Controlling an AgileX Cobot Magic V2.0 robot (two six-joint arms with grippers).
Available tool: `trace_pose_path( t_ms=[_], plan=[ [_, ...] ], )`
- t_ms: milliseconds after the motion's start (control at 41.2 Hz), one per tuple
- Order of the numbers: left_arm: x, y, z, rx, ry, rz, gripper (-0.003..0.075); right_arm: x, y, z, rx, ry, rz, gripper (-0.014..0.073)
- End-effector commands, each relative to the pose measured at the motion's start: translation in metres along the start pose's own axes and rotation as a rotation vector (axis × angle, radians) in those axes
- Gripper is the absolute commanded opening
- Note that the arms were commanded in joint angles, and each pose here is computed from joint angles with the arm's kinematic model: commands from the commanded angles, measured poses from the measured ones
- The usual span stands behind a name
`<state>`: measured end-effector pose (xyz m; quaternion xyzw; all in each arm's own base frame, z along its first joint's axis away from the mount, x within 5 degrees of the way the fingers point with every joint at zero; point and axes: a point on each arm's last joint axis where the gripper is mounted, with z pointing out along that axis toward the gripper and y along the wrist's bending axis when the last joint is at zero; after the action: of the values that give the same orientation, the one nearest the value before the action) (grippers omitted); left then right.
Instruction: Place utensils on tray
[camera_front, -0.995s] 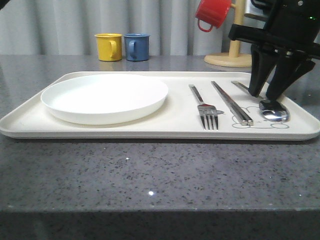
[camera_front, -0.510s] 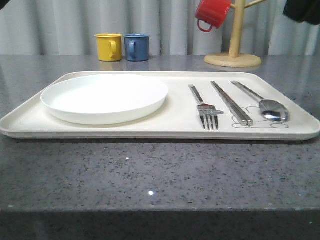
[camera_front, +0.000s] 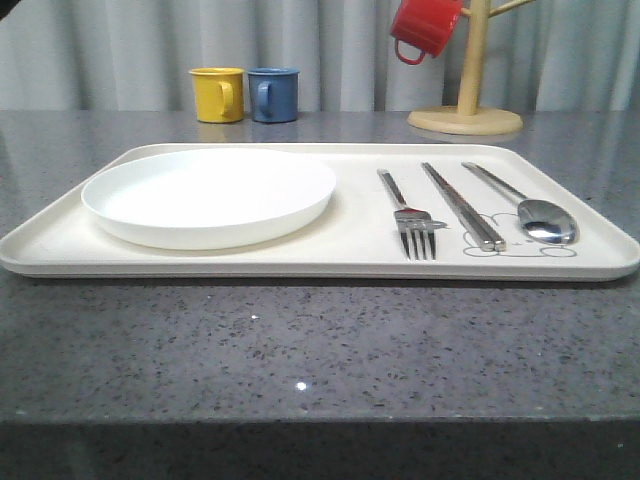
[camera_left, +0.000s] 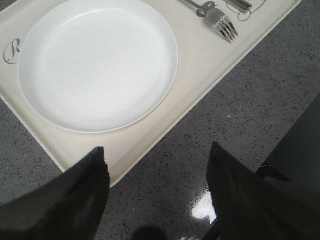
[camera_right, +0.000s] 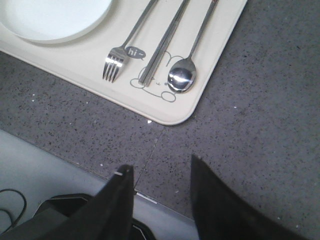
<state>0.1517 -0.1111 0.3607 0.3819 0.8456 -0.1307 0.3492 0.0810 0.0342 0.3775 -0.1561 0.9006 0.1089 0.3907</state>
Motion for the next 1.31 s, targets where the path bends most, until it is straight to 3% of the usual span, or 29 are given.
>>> trace_pose_path(
  t_ms=[0,267,558,704,825,873,1043,1286],
  plan=[
    [-0.011,0.001,-0.008,-0.013,-0.088,-0.018,0.0421,0.012,0.002,-0.018,0.011,-0.152,-0.027,0.0309],
    [-0.011,0.001,-0.008,-0.013,-0.088,-0.018,0.0421,0.052,0.006,-0.039,0.014,-0.296,-0.042,0.0309],
    [-0.011,0.001,-0.008,-0.015,-0.094,-0.018,0.0421,0.056,0.007,-0.039,0.007,-0.310,-0.040,0.0306],
    [-0.011,0.001,-0.008,-0.016,-0.096,-0.018,0.0414,0.056,0.007,-0.040,0.008,-0.317,-0.040,0.0175],
    [-0.011,0.001,-0.008,-0.016,-0.096,-0.018,0.0306,0.056,0.007,-0.040,0.008,-0.319,-0.040,-0.0002],
    [-0.011,0.001,-0.008,-0.016,-0.096,-0.018,0.0227,0.055,0.007,-0.040,0.008,-0.320,-0.040,-0.0069],
    [-0.012,0.001,-0.008,-0.016,-0.098,-0.018,-0.0012,0.054,0.007,-0.040,0.002,-0.331,-0.037,-0.0068],
    [-0.012,0.001,-0.008,-0.020,-0.109,-0.018,-0.0018,0.054,0.008,-0.040,0.000,-0.332,-0.036,-0.0068]
  ],
)
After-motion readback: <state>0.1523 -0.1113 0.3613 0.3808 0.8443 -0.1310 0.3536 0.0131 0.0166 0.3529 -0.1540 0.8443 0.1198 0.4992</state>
